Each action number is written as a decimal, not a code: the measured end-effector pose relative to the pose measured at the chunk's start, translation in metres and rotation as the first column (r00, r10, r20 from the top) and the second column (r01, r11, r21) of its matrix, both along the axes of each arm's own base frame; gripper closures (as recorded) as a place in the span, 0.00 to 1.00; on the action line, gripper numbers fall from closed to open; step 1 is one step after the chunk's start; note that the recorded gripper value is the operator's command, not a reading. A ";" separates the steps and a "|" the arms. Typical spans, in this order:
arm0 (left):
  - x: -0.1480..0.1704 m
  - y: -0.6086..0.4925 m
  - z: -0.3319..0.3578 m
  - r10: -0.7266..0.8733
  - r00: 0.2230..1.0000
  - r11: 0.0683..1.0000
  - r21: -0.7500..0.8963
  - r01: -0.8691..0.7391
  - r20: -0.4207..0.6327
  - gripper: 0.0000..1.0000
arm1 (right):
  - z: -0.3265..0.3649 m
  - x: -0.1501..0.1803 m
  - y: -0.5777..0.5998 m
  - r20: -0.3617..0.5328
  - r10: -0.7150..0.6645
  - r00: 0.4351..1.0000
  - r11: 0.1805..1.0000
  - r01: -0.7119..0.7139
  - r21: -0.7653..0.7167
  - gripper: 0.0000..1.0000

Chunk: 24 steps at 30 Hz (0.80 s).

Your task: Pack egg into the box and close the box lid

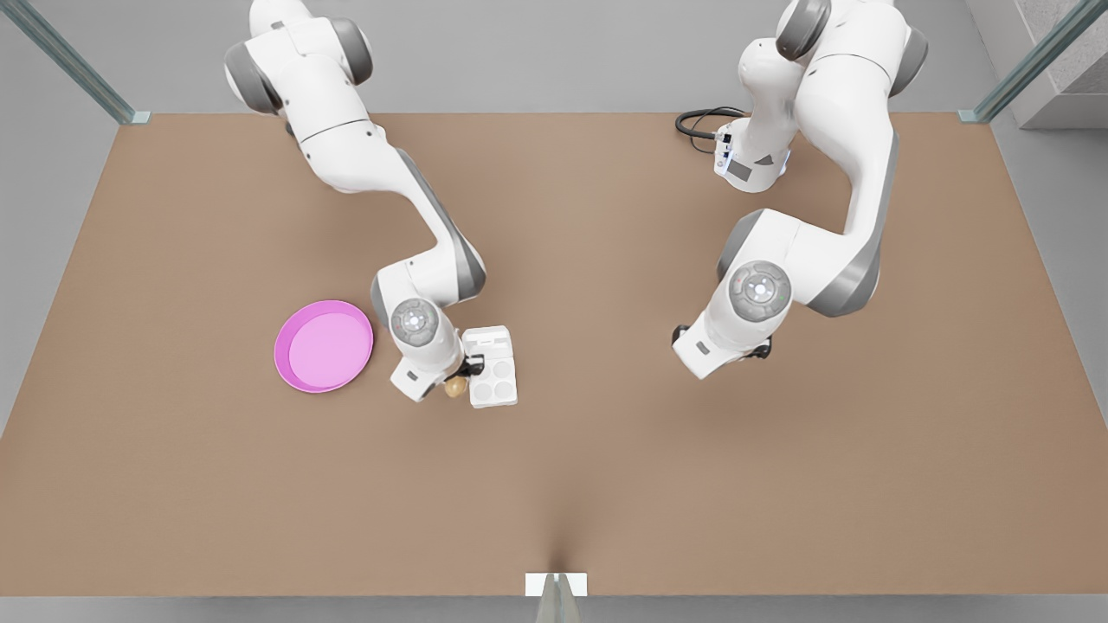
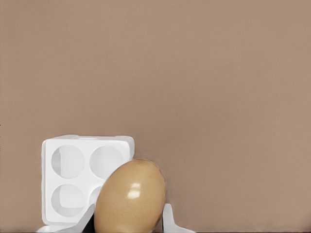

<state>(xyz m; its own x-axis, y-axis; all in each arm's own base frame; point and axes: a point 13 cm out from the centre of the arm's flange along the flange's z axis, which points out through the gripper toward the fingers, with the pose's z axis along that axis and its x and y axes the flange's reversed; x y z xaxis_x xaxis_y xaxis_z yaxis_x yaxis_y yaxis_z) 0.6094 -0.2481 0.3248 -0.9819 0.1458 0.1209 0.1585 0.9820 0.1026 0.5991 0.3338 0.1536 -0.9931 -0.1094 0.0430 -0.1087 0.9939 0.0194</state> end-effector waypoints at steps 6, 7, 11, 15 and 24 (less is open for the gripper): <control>-0.001 0.003 -0.003 0.005 1.000 1.000 0.003 -0.005 -0.010 0.00 | -0.015 -0.023 0.042 -0.052 -0.053 0.997 0.999 0.052 -0.007 0.49; -0.001 0.004 -0.003 0.006 1.000 1.000 0.004 -0.006 -0.011 0.00 | -0.021 -0.024 0.046 -0.058 -0.064 0.996 0.998 0.064 -0.012 0.48; -0.001 0.004 -0.006 0.008 1.000 1.000 0.005 -0.007 -0.017 0.00 | -0.035 -0.033 0.055 -0.081 -0.108 0.991 0.994 0.106 -0.033 0.00; -0.026 -0.027 -0.005 -0.037 0.999 0.999 0.005 0.037 -0.036 0.00 | -0.009 -0.058 0.008 -0.135 -0.195 0.972 0.981 0.189 -0.052 0.00; -0.192 -0.280 -0.076 -0.235 0.972 0.970 -0.064 0.233 -0.026 0.00 | 0.180 0.034 -0.480 0.054 -0.557 0.829 0.827 0.559 -0.057 0.00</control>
